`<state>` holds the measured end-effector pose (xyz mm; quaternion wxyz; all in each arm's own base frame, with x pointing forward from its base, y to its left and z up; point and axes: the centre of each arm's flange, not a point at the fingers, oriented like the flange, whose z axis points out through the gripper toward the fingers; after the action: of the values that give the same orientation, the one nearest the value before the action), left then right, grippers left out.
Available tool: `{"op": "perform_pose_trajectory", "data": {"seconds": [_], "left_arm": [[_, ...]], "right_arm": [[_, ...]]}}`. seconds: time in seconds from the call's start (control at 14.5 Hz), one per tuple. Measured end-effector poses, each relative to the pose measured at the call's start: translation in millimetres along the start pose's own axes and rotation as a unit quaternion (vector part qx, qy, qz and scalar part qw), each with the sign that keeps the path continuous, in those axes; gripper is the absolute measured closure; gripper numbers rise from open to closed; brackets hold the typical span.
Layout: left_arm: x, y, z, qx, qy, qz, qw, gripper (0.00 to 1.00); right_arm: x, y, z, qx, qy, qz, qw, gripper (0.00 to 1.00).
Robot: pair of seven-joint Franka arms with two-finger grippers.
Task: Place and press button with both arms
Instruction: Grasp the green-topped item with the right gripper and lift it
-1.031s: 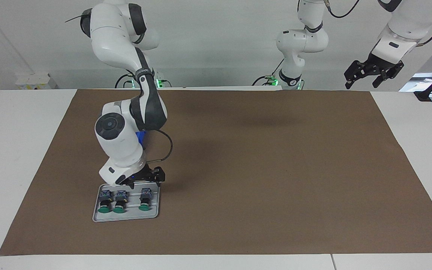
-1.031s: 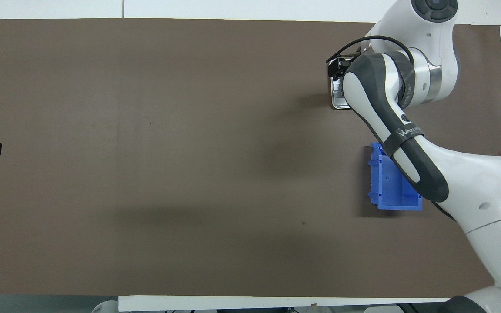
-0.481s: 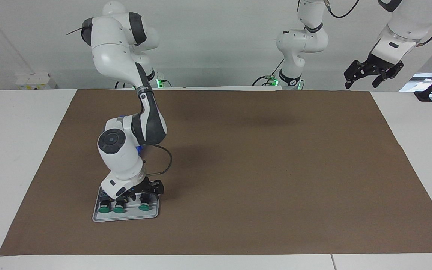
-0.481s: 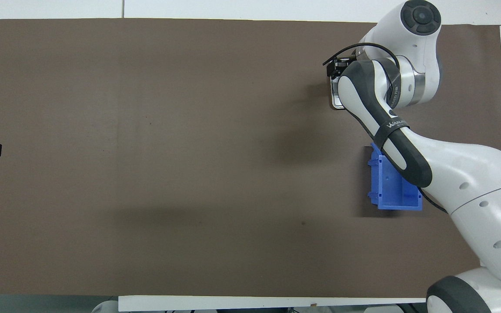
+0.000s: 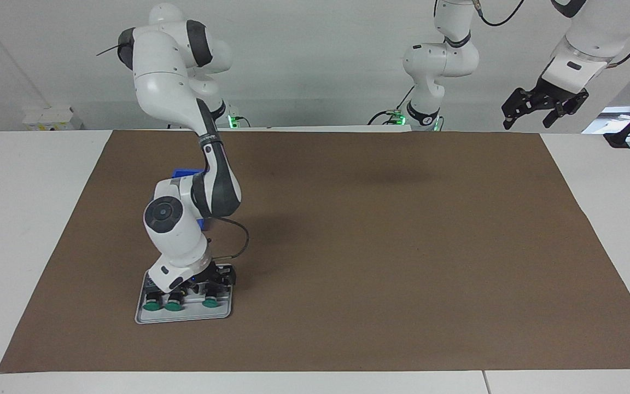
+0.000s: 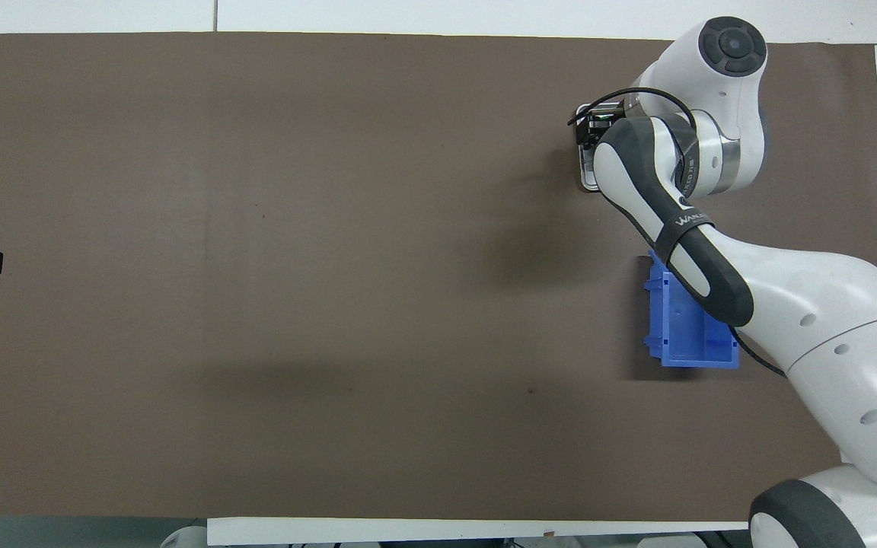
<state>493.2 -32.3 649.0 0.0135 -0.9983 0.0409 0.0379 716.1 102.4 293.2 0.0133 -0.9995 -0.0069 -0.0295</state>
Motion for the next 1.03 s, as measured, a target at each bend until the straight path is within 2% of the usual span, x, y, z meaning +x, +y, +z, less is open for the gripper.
{"op": "perform_pose_trajectory", "data": {"seconds": [0.07,0.14,0.34,0.41,0.55,0.76,1.03], "left_arm": [[0,0,0,0.0,0.0,0.0,1.0,0.0],[0,0,0,0.0,0.0,0.0,1.0,0.0],[0,0,0,0.0,0.0,0.0,1.0,0.0],[0,0,0,0.0,0.0,0.0,1.0,0.0],[0,0,0,0.0,0.0,0.0,1.0,0.0],[0,0,0,0.0,0.0,0.0,1.0,0.0],[0,0,0,0.0,0.0,0.0,1.0,0.0]], "right_arm": [[-1,0,1,0.0,-0.001,0.0,1.0,0.16],[-1,0,2,0.0,-0.002,0.0,1.0,0.21],[-2,0,2,-0.002,-0.006,-0.001,1.0,0.53],[-3,-1,0,-0.004,-0.01,-0.003,1.0,0.58],[-3,-5,-12,-0.009,-0.014,-0.009,1.0,0.58],[-8,-19,-55,-0.016,-0.035,-0.018,0.999,0.58],[-43,-81,-117,-0.033,-0.076,0.037,0.996,0.58]]}}
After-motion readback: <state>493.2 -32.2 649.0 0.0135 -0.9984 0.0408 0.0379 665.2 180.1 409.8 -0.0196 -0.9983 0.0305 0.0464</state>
